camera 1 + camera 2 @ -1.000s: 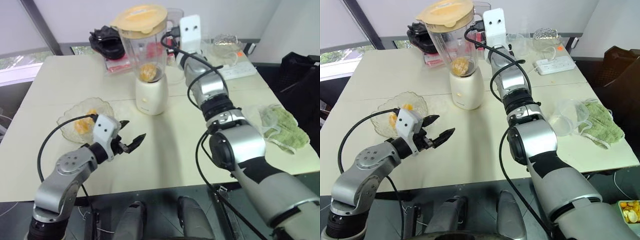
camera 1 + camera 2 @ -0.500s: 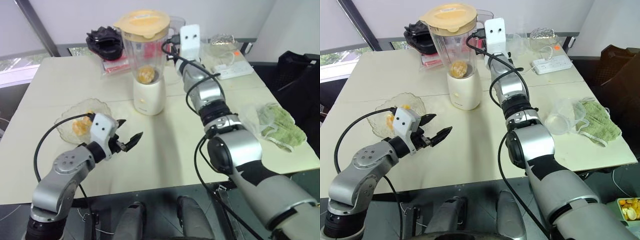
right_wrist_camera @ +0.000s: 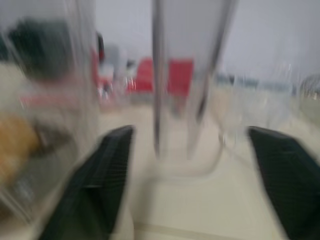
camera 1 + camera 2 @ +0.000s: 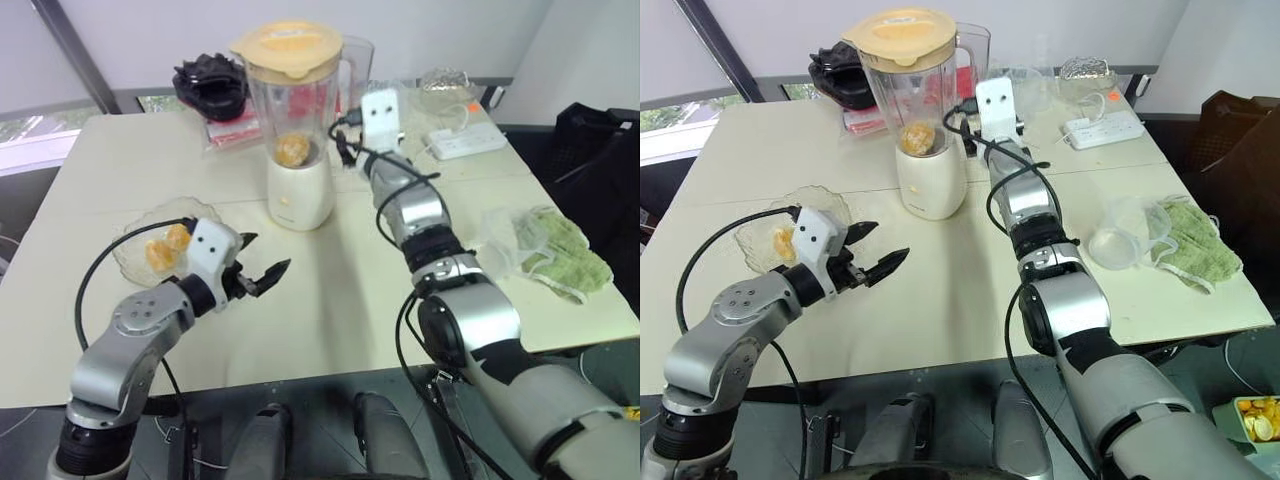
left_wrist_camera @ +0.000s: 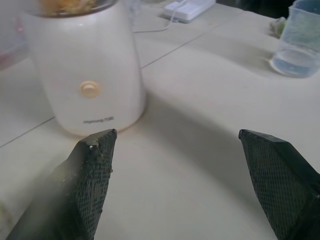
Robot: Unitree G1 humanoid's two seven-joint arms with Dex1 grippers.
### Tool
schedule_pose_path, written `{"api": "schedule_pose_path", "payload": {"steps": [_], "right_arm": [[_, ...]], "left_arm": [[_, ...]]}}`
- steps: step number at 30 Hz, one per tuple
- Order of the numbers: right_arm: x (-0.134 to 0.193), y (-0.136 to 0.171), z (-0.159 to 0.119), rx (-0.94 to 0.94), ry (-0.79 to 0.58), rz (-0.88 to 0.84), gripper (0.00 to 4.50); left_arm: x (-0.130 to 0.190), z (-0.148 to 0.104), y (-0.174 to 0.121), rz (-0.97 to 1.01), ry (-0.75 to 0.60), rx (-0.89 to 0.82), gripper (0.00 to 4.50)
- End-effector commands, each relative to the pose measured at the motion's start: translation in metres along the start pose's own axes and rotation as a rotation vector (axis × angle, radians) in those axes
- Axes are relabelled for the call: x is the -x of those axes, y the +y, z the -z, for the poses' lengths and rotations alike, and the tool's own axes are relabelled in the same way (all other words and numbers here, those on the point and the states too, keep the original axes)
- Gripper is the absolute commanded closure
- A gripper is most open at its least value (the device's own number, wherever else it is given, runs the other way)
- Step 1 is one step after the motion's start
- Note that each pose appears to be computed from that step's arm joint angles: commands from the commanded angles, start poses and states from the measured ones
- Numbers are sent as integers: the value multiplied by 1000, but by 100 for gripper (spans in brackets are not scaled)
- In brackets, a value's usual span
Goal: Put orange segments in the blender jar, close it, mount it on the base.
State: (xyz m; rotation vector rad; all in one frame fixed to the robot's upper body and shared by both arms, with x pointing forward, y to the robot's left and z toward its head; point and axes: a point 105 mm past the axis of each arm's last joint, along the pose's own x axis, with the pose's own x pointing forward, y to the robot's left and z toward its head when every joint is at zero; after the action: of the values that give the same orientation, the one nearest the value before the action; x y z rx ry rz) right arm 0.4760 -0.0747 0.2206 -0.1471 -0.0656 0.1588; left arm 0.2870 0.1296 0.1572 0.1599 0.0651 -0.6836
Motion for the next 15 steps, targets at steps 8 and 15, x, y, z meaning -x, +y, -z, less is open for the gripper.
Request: {"api": "schedule_pose_path", "payload": {"steps": [8,15], "right_arm": [[68,-11,-9,131,-204,-242,26],[160,-43,1,175,-109,-586,26]], "left_arm": [[2,-12,5,-45,-59,12,40],[17,-15,12,-88,-54,-11,40]]}}
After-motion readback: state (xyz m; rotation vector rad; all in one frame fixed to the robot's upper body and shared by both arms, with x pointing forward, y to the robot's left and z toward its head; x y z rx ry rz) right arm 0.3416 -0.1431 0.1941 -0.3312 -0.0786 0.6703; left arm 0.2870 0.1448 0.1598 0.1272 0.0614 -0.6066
